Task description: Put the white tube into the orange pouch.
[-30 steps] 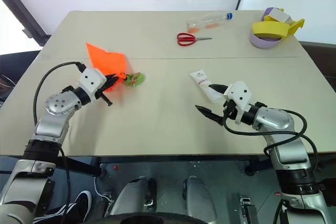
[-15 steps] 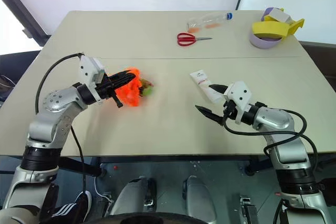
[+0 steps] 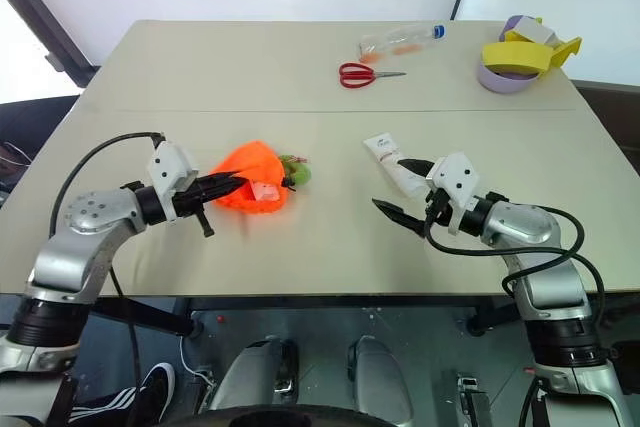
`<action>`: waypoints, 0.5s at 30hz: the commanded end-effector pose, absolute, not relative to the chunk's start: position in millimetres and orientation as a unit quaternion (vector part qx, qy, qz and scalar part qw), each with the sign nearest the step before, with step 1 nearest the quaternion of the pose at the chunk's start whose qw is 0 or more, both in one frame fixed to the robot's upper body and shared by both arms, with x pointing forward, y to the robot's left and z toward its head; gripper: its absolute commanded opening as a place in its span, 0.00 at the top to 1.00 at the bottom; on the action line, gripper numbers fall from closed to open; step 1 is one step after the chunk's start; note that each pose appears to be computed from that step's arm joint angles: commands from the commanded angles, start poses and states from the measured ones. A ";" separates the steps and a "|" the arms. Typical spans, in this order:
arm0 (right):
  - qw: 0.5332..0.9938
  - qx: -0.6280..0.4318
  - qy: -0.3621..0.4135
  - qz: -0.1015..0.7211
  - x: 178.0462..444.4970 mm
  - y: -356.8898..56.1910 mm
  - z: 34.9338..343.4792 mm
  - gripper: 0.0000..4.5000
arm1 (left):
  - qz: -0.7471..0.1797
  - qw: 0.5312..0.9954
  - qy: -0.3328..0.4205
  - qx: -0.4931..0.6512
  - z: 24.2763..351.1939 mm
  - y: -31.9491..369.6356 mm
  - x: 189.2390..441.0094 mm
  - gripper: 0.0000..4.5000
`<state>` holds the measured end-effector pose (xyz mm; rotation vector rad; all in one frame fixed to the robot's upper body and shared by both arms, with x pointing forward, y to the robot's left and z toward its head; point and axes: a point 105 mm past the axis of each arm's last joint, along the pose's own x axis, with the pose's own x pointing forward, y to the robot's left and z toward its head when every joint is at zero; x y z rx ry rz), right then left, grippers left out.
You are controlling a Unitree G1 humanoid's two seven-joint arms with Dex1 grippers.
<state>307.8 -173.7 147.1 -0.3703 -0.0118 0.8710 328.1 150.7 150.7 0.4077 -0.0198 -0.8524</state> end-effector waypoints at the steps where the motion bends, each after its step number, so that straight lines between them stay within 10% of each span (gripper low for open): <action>1: 0.889 -0.187 -0.026 0.418 309.4 -171.4 156.4 0.00 | -0.395 0.895 -0.040 0.203 156.5 140.1 333.5 1.00; 15: 0.959 -0.087 0.063 0.262 349.4 -183.6 171.2 0.00 | -0.392 0.905 -0.053 0.160 155.1 130.4 334.6 1.00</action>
